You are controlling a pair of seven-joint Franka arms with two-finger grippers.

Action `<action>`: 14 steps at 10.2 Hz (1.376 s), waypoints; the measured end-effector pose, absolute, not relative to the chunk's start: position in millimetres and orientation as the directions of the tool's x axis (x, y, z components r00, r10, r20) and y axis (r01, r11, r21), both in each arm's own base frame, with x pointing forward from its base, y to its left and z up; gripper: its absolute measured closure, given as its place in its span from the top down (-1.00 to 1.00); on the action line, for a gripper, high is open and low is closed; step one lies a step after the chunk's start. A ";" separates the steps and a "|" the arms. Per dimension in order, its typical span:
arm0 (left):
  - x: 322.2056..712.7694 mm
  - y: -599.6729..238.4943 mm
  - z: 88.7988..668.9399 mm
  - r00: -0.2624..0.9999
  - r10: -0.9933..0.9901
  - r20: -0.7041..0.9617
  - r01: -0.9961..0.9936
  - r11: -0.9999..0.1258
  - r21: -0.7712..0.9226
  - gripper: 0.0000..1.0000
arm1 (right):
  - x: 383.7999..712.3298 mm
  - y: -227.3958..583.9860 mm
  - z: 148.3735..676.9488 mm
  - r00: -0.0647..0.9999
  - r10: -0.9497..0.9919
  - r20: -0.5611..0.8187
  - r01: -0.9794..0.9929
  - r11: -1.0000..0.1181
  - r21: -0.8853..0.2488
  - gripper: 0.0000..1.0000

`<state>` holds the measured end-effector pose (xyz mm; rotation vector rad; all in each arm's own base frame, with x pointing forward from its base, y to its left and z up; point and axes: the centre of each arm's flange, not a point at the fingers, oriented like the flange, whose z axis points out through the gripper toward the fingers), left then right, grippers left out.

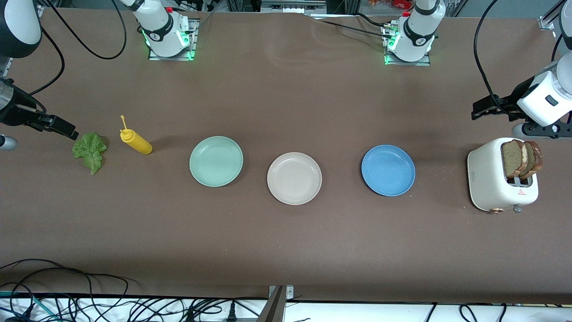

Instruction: Make sandwich on beige plate with both arms

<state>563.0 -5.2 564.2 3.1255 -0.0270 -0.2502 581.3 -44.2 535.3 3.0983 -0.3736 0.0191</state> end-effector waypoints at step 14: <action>593.2 46.2 497.3 0.965 0.049 -0.258 0.047 -0.999 -0.014 1.00 | 581.4 -44.2 535.1 0.971 -0.238 0.014 -0.238 -0.971 0.019 1.00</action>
